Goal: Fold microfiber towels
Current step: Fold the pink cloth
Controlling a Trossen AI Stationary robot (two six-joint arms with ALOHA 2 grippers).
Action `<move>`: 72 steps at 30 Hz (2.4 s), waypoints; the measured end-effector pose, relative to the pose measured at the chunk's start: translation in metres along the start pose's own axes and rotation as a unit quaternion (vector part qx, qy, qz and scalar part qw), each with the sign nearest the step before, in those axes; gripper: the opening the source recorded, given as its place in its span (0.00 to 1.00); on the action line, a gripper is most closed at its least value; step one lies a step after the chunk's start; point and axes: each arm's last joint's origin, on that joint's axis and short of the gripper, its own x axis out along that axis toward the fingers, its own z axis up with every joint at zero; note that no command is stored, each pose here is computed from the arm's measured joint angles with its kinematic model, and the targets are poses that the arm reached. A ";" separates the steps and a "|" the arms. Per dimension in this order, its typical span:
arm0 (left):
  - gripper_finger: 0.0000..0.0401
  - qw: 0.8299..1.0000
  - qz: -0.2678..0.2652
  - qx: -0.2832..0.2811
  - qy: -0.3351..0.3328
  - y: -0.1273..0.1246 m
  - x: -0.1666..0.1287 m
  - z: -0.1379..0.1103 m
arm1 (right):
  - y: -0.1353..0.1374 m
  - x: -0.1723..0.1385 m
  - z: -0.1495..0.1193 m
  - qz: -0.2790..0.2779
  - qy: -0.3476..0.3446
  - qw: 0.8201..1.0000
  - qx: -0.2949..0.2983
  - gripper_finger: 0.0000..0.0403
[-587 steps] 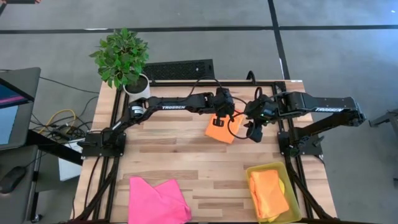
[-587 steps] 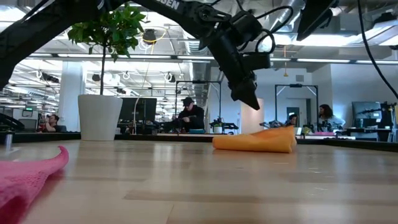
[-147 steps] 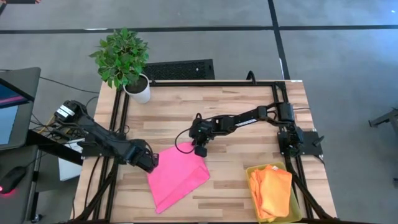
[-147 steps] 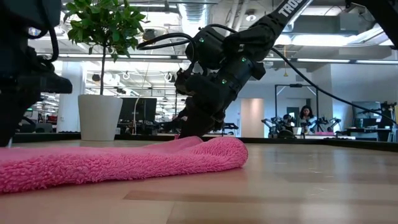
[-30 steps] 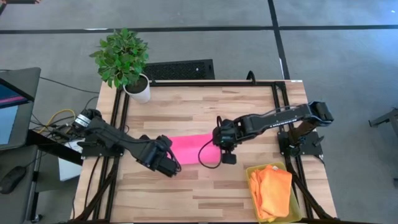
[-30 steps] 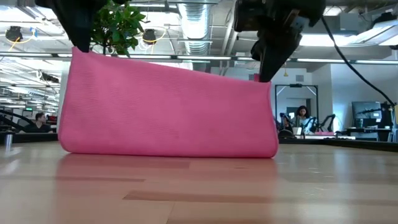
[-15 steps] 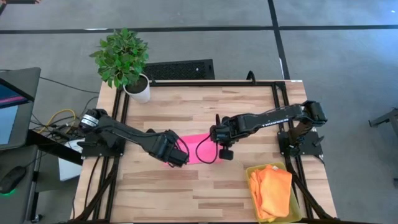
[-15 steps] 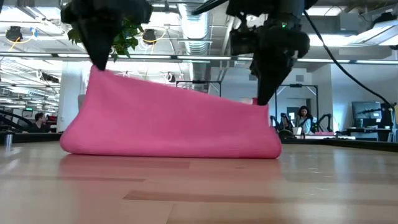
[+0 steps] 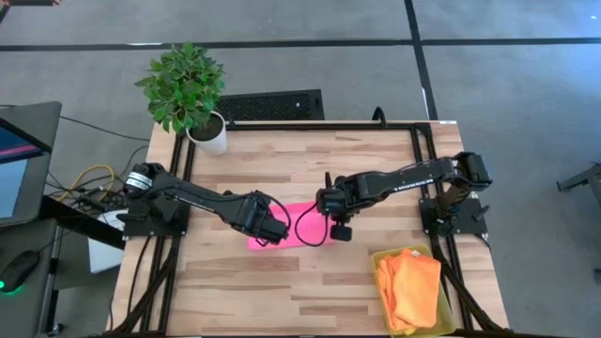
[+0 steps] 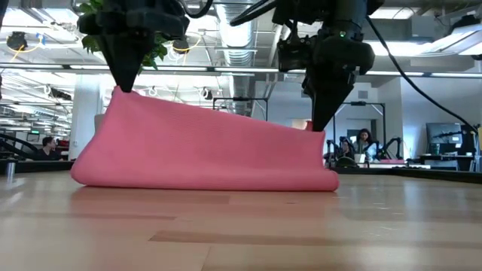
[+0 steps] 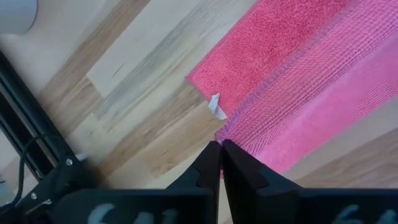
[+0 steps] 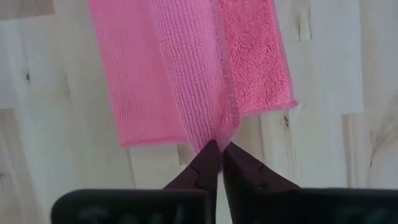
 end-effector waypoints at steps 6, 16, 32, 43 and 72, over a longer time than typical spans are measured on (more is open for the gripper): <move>0.11 1.000 0.013 0.000 0.007 0.004 0.001 0.002 | -0.002 0.000 0.002 0.000 -0.009 1.000 0.003 0.17; 0.30 0.999 0.036 0.004 -0.014 0.010 0.003 0.011 | -0.005 0.000 0.006 -0.003 -0.025 1.000 -0.016 0.40; 0.28 0.987 -0.070 0.129 0.066 -0.012 -0.005 -0.018 | -0.018 -0.071 0.003 0.089 -0.040 0.995 0.006 0.51; 0.28 0.972 -0.152 0.166 0.061 -0.036 0.024 -0.040 | -0.018 -0.126 -0.013 0.149 -0.138 0.979 0.006 0.48; 0.28 0.966 -0.117 0.228 -0.030 -0.034 0.086 -0.058 | -0.018 -0.130 -0.015 0.156 -0.139 0.977 0.040 0.47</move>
